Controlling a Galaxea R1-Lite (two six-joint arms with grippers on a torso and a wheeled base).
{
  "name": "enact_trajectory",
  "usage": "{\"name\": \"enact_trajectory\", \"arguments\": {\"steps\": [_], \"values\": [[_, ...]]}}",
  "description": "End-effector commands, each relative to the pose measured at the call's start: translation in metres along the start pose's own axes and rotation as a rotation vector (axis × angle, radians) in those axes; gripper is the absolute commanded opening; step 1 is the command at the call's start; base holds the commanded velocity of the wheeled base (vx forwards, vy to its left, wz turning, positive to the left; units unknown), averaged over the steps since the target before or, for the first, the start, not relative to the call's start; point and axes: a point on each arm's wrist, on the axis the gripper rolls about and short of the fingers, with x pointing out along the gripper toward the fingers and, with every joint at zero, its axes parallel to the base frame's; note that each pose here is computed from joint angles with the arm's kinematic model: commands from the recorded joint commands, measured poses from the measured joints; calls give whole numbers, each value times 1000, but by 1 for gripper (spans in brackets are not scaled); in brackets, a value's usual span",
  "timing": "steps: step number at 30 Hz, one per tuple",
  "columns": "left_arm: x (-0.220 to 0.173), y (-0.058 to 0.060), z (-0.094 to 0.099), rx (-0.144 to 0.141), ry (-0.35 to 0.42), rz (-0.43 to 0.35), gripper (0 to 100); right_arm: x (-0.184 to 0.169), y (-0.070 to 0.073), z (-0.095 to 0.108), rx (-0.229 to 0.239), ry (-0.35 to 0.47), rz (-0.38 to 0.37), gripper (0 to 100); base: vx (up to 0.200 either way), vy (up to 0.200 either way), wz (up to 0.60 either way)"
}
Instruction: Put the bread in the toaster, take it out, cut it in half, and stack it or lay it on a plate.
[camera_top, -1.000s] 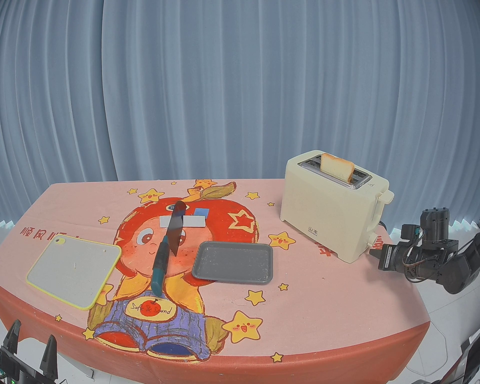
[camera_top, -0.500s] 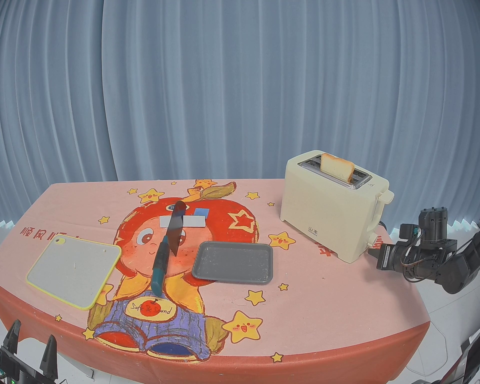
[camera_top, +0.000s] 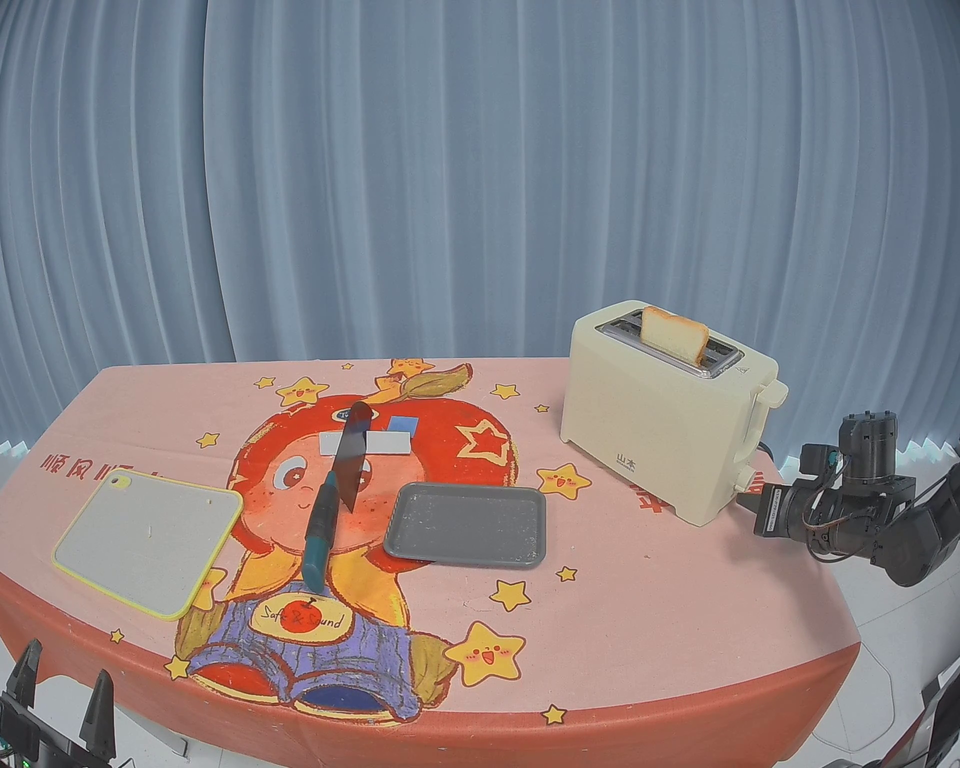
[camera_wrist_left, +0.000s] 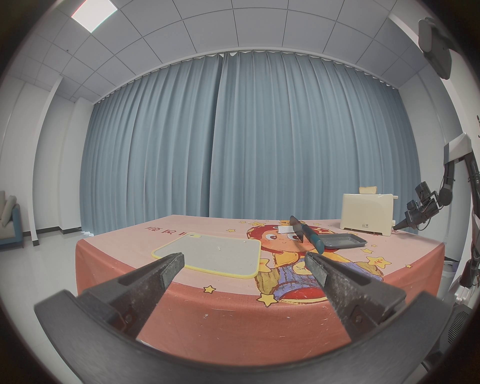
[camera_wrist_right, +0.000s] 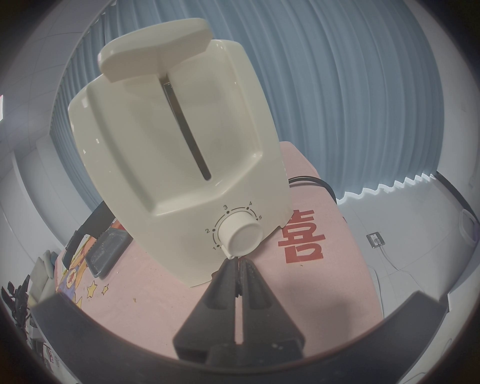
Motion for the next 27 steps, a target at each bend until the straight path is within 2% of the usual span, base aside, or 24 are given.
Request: {"name": "enact_trajectory", "arguments": {"steps": [1, 26, 27], "values": [[1, 0, -5, 1, 17, 0, 100, -1, 1, 1, -3, -7, 3, 0, 0, 0, 0], [1, 0, -5, 1, 17, 0, 100, -9, 6, 4, -13, -27, 16, 0, 0, 0, 0], [1, 0, -5, 1, 17, 0, 100, -9, 10, 1, -21, -18, 23, 0, 0, 0, 0]]}}
